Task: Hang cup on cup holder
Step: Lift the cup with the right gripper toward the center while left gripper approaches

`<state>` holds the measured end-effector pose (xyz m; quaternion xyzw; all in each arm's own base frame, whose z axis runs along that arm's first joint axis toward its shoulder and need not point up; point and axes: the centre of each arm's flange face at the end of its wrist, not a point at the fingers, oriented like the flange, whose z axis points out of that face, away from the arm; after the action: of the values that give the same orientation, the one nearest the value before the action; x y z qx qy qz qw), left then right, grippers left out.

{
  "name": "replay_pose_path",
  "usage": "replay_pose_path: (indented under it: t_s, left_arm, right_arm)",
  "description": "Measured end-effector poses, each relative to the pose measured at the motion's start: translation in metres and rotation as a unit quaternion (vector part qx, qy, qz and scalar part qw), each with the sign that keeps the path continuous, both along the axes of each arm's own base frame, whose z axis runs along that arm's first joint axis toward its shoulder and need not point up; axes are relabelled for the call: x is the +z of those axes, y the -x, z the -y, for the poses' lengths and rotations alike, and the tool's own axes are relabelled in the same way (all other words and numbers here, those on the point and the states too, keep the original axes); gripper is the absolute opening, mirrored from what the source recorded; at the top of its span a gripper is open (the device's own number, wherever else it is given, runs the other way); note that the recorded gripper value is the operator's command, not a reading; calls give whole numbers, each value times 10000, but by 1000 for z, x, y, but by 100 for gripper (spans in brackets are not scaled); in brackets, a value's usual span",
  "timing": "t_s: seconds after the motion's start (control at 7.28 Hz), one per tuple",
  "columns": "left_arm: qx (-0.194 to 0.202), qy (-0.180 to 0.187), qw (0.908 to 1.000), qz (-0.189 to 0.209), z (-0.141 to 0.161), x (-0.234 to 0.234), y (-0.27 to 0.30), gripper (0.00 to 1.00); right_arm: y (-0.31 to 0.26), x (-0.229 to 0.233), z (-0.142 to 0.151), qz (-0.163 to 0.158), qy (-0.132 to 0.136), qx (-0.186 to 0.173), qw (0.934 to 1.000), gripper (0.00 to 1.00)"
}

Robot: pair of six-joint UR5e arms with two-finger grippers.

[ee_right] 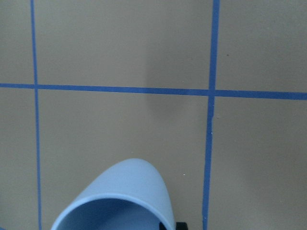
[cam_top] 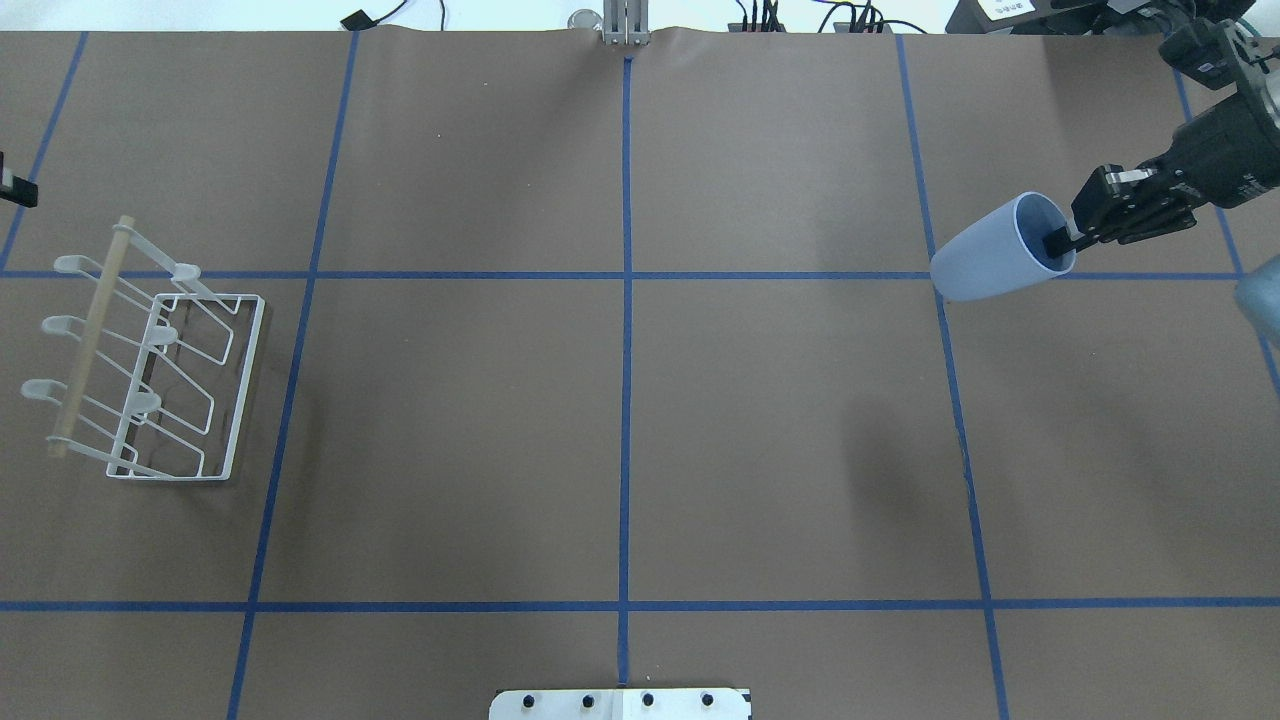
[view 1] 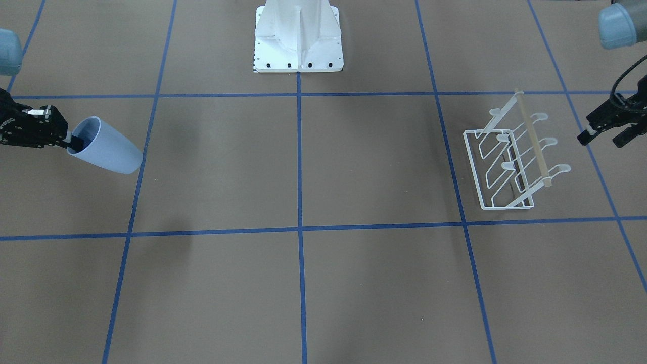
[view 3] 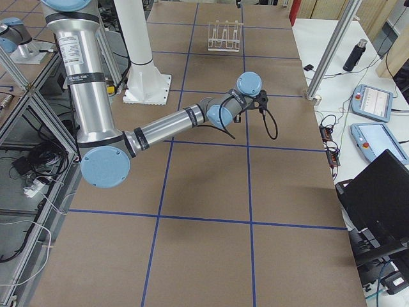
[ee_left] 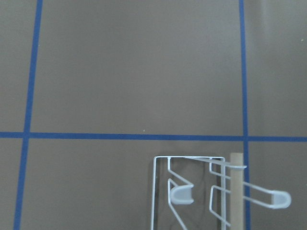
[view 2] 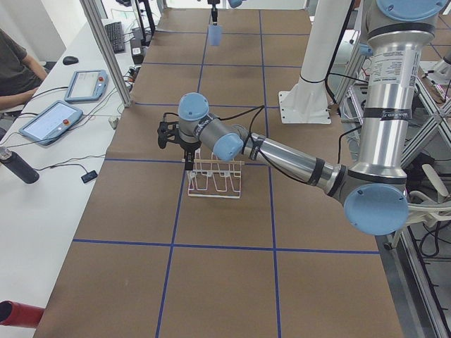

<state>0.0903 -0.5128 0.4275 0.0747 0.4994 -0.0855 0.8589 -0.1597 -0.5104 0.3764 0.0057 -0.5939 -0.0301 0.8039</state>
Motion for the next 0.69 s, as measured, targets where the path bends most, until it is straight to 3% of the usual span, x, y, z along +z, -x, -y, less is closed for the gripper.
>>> replay_pose_path:
  t_s: [0.41, 0.69]
  left_arm:
    - [-119, 445, 9960, -761, 14, -105, -92, 98]
    - [-388, 314, 9926, -1107, 1, -162, -160, 98]
  right_arm:
    - [6, -51, -14, 656, 182, -35, 9977, 0]
    - [7, -72, -20, 819, 298, -168, 9961, 0]
